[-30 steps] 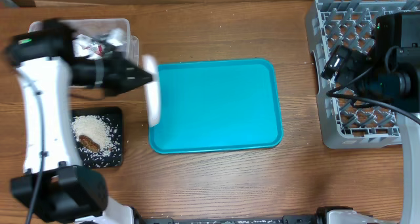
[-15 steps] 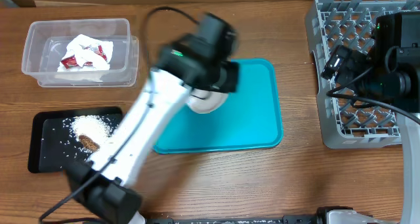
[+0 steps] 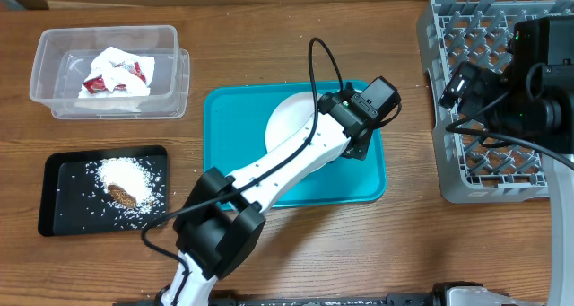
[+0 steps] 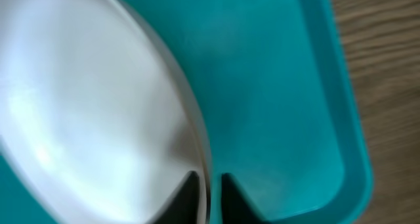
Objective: Sort waste into correct bins and load items into the dishwasher
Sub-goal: 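Carry the empty plate back and set it on the teal tray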
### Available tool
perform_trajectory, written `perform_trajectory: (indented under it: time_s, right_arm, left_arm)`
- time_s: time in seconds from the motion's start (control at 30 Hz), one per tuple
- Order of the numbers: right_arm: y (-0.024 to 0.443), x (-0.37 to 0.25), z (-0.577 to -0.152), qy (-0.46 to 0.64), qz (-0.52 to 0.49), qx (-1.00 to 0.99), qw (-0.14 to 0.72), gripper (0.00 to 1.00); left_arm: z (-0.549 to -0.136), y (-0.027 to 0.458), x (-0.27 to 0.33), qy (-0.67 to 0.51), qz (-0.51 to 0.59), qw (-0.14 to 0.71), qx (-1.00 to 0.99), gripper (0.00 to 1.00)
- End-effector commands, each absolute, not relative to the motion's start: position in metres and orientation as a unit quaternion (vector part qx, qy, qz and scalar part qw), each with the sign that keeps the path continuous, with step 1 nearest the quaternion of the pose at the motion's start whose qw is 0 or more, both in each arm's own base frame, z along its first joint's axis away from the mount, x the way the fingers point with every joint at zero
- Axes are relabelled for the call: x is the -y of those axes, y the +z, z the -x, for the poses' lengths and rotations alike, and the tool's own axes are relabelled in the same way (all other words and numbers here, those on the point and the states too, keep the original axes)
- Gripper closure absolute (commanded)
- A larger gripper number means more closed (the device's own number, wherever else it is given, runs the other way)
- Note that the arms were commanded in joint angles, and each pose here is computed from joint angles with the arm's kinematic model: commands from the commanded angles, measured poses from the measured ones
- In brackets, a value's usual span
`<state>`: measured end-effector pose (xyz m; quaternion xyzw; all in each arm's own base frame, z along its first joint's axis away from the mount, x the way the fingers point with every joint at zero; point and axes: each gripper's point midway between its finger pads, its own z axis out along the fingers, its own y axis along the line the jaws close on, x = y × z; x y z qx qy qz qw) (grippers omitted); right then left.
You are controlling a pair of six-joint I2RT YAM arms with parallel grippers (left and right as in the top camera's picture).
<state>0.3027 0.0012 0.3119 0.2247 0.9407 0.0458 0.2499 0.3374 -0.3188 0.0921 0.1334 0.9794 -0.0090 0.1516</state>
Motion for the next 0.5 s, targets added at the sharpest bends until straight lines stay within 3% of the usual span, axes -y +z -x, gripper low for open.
perform_trajectory:
  time_s: [0.0, 0.13, 0.47]
  right_arm:
    - [0.315, 0.001, -0.303, 0.045, -0.229, -0.938, 0.257, 0.0]
    - [0.315, 0.001, -0.303, 0.045, -0.229, -0.938, 0.257, 0.0]
    - [0.315, 0.001, -0.303, 0.045, -0.229, -0.938, 0.257, 0.0]
  left_arm:
    - [-0.347, 0.092, 0.311, 0.003, -0.109, 0.16, -0.981, 0.29]
    - [-0.348, 0.095, 0.311, 0.0, -0.109, 0.162, -0.981, 0.24]
    - [-0.372, 0.143, 0.264, 0.008, -0.033, 0.164, -0.986, 0.27]
